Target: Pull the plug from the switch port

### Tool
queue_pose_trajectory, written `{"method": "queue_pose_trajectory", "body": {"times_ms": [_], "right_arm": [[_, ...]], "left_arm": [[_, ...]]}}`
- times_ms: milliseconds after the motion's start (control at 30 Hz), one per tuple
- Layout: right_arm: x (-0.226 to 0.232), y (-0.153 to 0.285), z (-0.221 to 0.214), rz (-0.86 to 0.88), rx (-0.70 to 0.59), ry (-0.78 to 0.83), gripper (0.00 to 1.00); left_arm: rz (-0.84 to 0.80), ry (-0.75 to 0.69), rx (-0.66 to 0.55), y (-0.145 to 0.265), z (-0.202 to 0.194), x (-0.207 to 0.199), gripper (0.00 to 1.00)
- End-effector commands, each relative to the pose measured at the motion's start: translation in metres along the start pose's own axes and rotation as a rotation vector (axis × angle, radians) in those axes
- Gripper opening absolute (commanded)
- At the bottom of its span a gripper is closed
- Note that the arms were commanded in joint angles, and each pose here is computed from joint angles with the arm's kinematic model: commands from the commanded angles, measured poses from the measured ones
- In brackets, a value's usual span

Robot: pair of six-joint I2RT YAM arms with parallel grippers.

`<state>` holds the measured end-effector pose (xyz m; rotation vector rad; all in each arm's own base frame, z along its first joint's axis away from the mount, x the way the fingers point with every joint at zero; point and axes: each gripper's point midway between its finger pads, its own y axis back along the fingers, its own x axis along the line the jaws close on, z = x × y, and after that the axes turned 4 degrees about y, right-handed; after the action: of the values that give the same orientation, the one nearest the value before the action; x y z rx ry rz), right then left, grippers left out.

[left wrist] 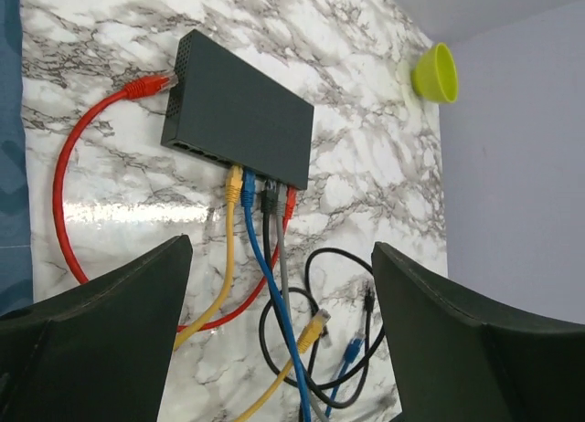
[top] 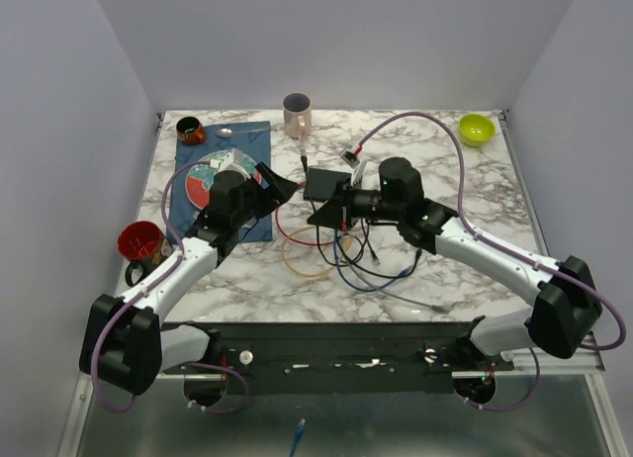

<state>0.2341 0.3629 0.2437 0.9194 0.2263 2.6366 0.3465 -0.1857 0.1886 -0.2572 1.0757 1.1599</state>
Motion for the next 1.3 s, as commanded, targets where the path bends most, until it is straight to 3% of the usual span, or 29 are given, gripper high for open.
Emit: {"method": "queue_pose_trajectory", "body": {"times_ms": [0, 333, 500, 700, 800, 900, 1000, 1033, 1133, 1267], "right_arm": [[0.078, 0.020, 0.038, 0.315, -0.094, 0.055, 0.01], [0.166, 0.080, 0.088, 0.572, -0.193, 0.187, 0.01], [0.174, 0.097, 0.111, 0.499, -0.288, 0.220, 0.01], [0.213, 0.113, 0.117, 0.750, -0.268, 0.215, 0.01], [0.191, 0.101, 0.126, 0.573, -0.313, 0.176, 0.01], [0.162, 0.096, 0.152, 0.348, -0.439, 0.203, 0.01], [0.105, 0.096, 0.177, -0.008, -0.530, 0.157, 0.01], [0.061, 0.094, 0.176, -0.217, -0.530, 0.092, 0.01], [-0.017, 0.119, 0.177, -0.569, -0.597, 0.015, 0.01], [-0.079, 0.167, 0.181, -0.767, -0.717, -0.115, 0.01]], "left_arm": [[0.046, 0.019, -0.006, 0.002, -0.003, 0.016, 0.89], [0.040, 0.050, 0.048, 0.002, -0.021, 0.028, 0.87], [0.030, 0.087, 0.111, -0.007, -0.039, 0.033, 0.82], [0.039, 0.116, 0.134, -0.008, -0.050, 0.041, 0.81], [0.034, 0.116, 0.133, -0.007, -0.049, 0.040, 0.81], [0.038, 0.112, 0.123, -0.004, -0.048, 0.040, 0.80], [0.050, 0.114, 0.120, -0.003, -0.047, 0.042, 0.80], [0.057, 0.116, 0.119, -0.002, -0.048, 0.044, 0.80], [0.081, 0.120, 0.110, 0.001, -0.047, 0.047, 0.80], [0.107, 0.110, 0.095, 0.008, -0.044, 0.050, 0.80]]}}
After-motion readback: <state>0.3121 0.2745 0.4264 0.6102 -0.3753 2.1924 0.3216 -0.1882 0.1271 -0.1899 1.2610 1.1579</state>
